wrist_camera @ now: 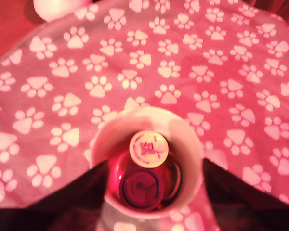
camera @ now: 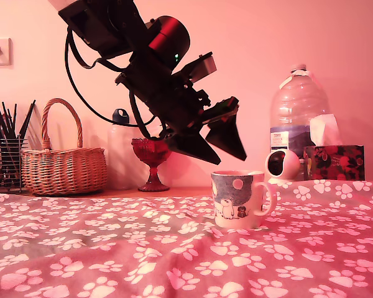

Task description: Pick the coffee capsule and then drop it inside the coffee cup in front of you

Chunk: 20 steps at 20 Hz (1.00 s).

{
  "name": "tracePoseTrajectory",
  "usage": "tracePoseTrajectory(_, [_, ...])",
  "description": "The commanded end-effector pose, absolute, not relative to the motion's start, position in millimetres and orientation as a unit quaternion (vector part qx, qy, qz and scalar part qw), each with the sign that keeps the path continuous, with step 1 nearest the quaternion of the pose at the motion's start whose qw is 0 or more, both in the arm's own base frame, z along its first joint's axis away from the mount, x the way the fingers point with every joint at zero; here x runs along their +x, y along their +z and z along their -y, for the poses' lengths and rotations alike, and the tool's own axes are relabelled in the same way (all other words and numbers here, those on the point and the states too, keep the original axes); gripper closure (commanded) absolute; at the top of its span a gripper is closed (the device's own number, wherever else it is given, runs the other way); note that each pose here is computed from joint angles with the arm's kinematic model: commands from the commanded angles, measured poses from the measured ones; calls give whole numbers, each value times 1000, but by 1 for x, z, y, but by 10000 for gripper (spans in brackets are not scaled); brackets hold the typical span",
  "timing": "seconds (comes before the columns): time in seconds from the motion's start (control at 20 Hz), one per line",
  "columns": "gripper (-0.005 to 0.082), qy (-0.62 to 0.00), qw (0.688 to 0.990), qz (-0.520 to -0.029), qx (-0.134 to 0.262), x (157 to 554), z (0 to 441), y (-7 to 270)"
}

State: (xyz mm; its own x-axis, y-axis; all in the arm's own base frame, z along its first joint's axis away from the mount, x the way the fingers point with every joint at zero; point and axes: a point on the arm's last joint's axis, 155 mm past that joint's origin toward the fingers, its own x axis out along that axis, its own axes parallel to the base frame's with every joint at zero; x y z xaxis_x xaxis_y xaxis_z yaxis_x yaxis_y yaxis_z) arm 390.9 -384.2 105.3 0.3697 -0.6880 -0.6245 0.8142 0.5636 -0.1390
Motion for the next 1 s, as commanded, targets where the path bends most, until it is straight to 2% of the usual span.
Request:
tracePoseTrajectory(0.0, [678, -461, 824, -314, 94, 391, 385, 120])
tracePoseTrajectory(0.05, [722, -463, 823, -316, 93, 390, 385, 120])
tracePoseTrajectory(0.2, [767, -466, 821, -317, 90, 389, 385, 121])
tracePoseTrajectory(0.45, [768, -462, 819, -330, 79, 385, 379, 126])
tracePoseTrajectory(0.6, [768, -459, 825, -322, 70, 387, 372, 142])
tracePoseTrajectory(0.95, [770, -426, 843, -324, 55, 384, 318, 152])
